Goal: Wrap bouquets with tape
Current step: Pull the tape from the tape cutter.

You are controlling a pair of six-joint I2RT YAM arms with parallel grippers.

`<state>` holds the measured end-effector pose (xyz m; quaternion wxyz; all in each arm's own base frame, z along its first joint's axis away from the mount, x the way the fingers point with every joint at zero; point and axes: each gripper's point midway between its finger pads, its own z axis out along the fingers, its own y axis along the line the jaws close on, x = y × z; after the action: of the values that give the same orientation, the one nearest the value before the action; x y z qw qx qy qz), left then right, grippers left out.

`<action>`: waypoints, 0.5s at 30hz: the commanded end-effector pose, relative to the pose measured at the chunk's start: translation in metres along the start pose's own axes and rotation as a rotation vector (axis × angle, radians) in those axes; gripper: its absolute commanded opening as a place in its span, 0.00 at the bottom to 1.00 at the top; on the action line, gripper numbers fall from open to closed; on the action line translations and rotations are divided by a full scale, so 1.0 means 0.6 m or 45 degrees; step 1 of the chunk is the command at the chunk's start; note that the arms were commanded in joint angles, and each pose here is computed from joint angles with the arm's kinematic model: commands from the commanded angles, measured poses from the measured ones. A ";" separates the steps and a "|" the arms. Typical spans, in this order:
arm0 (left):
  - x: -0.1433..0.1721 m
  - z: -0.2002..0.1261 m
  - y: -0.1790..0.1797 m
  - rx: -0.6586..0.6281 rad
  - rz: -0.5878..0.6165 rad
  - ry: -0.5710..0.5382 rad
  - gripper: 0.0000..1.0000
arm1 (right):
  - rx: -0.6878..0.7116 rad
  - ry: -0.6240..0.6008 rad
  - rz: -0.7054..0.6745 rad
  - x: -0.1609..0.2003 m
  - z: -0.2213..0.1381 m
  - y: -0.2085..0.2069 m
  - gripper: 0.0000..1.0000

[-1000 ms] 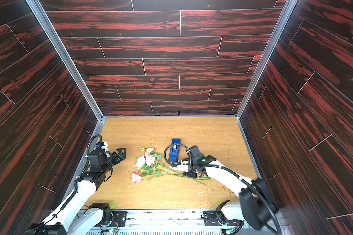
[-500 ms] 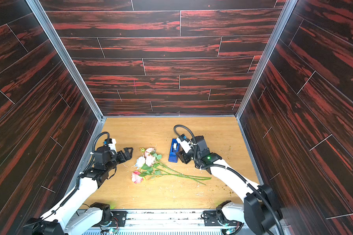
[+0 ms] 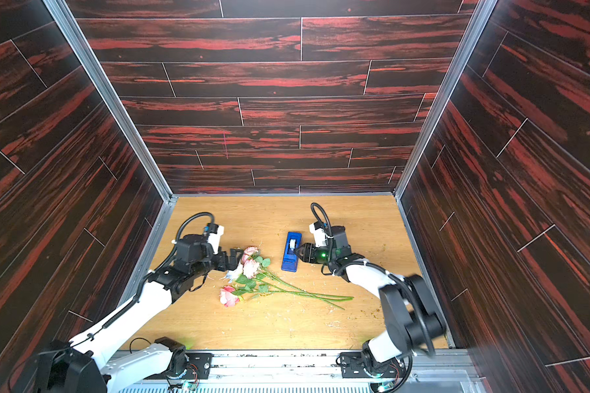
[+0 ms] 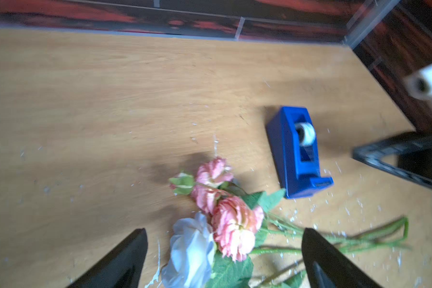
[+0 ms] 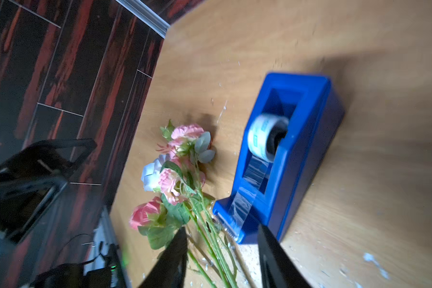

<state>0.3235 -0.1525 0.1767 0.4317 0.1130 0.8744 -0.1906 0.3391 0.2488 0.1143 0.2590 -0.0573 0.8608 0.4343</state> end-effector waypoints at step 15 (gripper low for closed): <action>0.030 0.030 -0.067 0.120 0.221 0.125 1.00 | -0.193 0.056 0.230 0.004 0.049 -0.023 0.34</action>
<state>0.3072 -0.1879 0.1522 0.3875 0.2022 0.8807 -0.1824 0.3520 0.2597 0.0898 0.2044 -0.0103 0.8393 0.5037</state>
